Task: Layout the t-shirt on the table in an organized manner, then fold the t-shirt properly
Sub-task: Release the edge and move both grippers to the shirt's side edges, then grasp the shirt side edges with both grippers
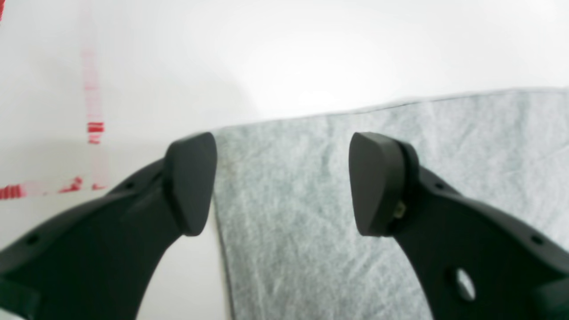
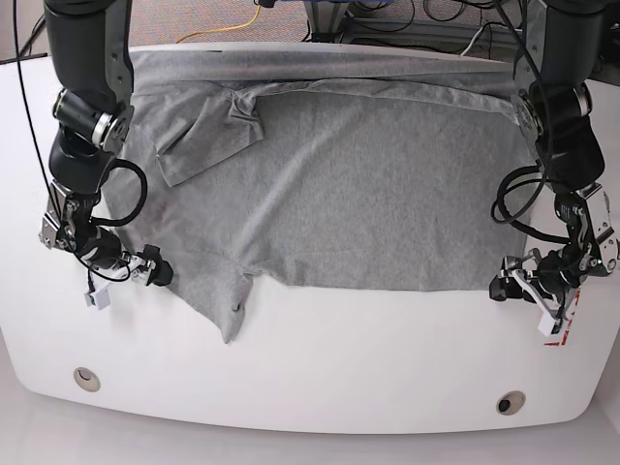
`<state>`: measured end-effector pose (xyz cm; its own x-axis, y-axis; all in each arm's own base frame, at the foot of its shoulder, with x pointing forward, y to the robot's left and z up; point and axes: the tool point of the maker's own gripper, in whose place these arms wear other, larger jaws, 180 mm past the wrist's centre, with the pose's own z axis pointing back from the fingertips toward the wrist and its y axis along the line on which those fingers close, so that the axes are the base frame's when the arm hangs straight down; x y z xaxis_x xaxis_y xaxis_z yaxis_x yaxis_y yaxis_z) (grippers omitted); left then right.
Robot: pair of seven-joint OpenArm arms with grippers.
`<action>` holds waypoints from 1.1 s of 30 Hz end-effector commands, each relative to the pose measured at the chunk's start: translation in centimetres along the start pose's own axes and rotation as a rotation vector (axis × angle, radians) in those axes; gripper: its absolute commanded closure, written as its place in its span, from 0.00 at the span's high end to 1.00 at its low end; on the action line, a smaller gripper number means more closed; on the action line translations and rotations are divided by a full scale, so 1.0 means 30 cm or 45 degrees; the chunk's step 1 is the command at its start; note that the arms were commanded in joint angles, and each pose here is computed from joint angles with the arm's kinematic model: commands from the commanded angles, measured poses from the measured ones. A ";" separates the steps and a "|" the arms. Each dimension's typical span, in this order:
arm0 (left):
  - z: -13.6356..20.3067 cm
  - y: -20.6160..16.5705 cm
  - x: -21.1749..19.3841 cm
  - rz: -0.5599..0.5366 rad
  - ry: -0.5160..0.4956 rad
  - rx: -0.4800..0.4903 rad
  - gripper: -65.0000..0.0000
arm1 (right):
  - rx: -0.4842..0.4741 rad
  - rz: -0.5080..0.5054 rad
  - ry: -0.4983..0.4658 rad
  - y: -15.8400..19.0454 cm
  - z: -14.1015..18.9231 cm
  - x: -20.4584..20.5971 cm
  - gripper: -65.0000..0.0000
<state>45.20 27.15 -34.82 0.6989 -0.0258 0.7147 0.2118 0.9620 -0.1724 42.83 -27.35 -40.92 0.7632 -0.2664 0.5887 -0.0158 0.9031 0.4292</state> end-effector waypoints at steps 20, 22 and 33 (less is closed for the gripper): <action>0.046 0.053 0.054 -0.011 -0.064 0.039 0.67 | 0.038 0.020 0.006 0.059 -0.027 0.019 0.40; 0.046 0.053 0.054 -0.011 -0.064 0.039 0.67 | 0.038 0.022 -0.008 0.061 -0.027 0.028 0.22; 0.033 0.042 0.051 0.003 -0.062 0.023 0.68 | 0.033 0.050 -0.002 0.075 -0.044 0.020 0.04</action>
<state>44.41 28.14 -35.46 0.7124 -0.0254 0.7013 0.1967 0.9665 -0.1648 42.47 -24.77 -42.31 0.7925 -0.2340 0.5631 -0.0427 0.8998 0.4341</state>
